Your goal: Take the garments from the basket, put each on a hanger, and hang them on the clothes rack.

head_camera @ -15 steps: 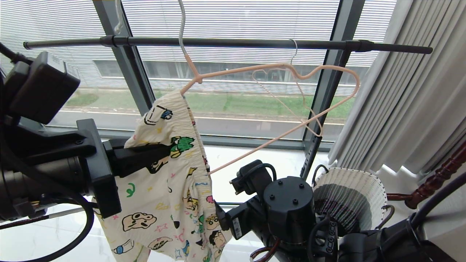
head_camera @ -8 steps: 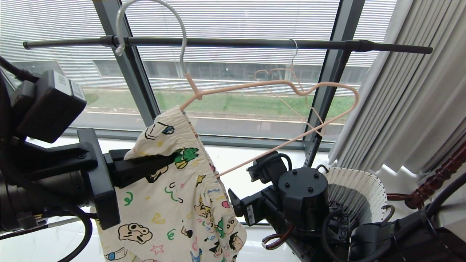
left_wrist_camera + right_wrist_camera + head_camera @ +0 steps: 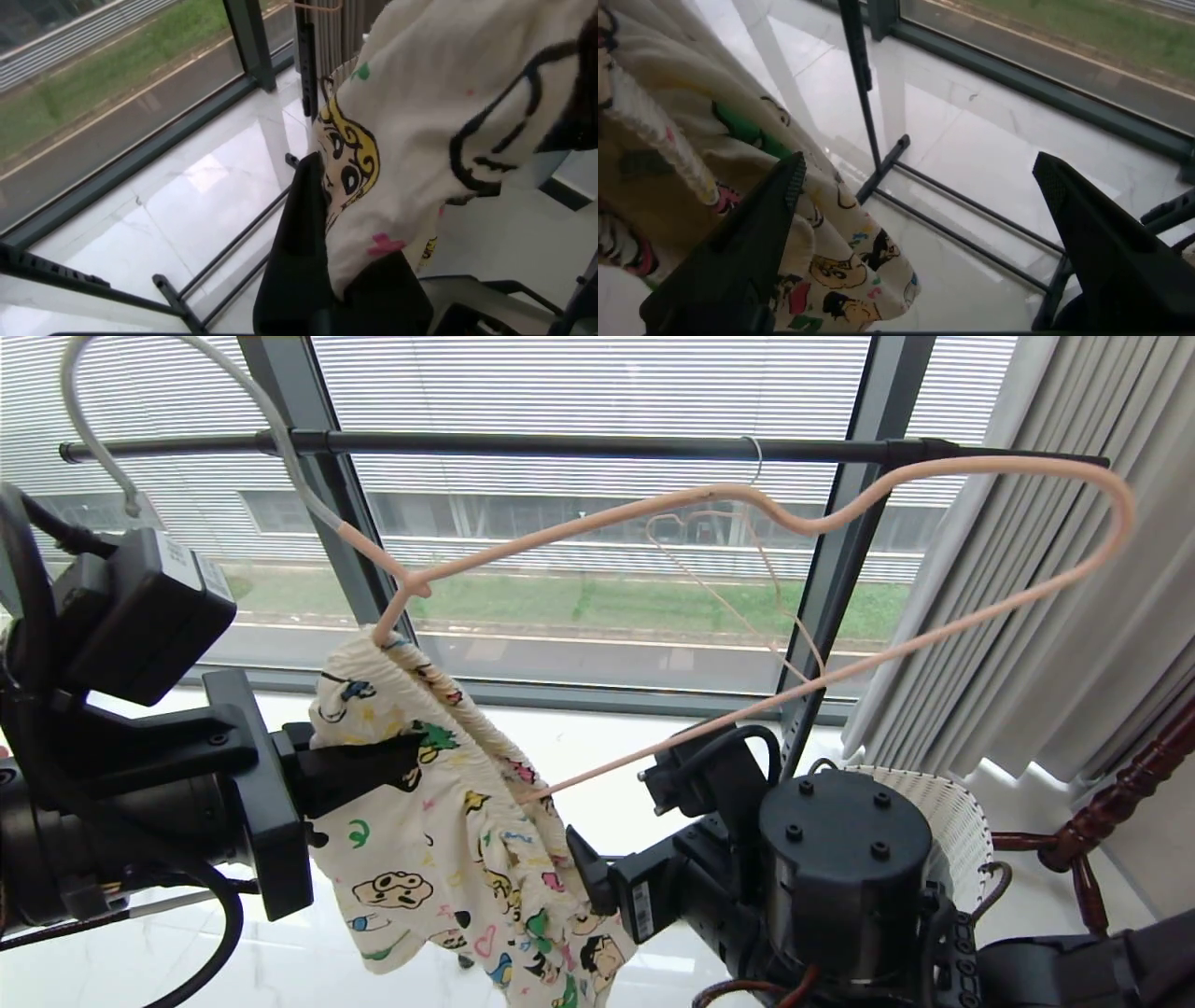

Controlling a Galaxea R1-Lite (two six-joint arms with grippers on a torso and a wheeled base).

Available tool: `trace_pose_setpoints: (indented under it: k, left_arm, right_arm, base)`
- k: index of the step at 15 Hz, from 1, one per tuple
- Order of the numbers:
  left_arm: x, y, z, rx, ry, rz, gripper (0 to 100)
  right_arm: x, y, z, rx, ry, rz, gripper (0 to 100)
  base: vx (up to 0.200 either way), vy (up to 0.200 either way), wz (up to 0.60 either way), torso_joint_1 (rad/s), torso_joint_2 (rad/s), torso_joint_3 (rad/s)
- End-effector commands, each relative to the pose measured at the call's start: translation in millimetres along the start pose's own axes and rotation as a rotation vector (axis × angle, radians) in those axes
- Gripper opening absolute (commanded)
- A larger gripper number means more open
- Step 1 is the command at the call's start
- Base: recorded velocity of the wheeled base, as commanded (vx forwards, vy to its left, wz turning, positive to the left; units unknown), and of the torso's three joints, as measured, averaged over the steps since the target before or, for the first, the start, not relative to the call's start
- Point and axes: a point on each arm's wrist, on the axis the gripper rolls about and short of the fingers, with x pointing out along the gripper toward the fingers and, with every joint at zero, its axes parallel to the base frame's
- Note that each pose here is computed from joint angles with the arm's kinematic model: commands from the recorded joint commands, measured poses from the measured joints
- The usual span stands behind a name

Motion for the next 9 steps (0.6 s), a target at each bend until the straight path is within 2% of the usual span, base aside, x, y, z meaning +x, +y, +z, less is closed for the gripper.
trace_pose_setpoints:
  k: [1,3,9]
  left_arm:
    - [1,0.5,0,-0.002,0.001,0.001,0]
    - [0,0.6,1,-0.002,-0.002,0.008,0]
    - [-2,0.8,2,0.0,-0.009,0.017,0]
  right_arm:
    - [-14,3.7,-1.6,-0.01,0.008,0.03,100]
    - [-19,-1.1,-8.0,-0.019,0.031,0.022,100]
    - [-14,-11.8,-12.1,-0.025,0.048,-0.014,100]
  base:
    - [0.0,0.0,0.0,0.0,0.0,0.0]
    - [0.0,0.0,0.0,0.0,0.0,0.0]
    - [0.0,0.0,0.0,0.0,0.0,0.0]
